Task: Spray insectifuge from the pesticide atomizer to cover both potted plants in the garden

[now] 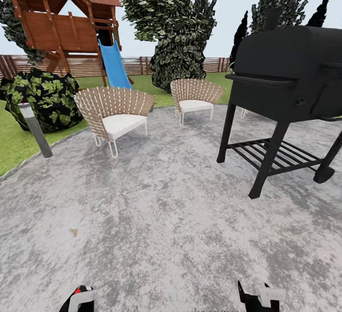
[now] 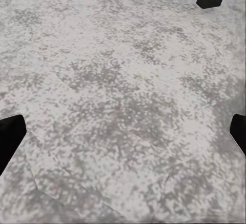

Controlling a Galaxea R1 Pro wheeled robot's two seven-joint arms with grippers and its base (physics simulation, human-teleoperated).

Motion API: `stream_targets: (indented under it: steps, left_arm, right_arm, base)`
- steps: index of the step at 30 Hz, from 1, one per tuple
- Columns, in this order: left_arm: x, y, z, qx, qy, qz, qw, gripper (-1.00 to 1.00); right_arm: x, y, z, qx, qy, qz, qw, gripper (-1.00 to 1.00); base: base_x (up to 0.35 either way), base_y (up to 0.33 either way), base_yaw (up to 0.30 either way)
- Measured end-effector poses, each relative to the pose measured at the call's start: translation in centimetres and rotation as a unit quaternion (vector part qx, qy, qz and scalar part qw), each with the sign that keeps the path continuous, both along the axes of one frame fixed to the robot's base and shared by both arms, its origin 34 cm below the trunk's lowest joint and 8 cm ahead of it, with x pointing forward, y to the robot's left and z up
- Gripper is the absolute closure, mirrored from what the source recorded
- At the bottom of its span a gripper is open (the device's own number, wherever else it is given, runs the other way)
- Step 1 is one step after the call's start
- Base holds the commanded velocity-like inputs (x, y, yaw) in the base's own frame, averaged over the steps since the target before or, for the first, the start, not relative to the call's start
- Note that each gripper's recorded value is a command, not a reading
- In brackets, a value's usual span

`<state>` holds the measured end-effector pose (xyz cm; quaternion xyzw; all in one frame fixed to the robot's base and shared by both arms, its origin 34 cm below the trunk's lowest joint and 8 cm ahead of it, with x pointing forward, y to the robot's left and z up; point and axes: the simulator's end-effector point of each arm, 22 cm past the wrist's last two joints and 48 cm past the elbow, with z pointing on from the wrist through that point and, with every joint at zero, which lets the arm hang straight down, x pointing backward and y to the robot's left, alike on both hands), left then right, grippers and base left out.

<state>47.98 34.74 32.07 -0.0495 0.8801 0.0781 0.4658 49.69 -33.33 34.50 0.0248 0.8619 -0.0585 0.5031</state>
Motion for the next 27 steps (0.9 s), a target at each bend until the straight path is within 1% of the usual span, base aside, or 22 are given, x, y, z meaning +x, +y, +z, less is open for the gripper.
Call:
stream_targets:
  steps: [27]
  left_arm:
    - [-0.28,0.23,-0.18,0.0,0.004,0.004,1.0,1.0]
  right_arm:
    - [-0.03,-0.05,-0.02,0.0,0.0,0.0,1.0,-1.0]
  base:
    - [0.0,0.0,-0.3]
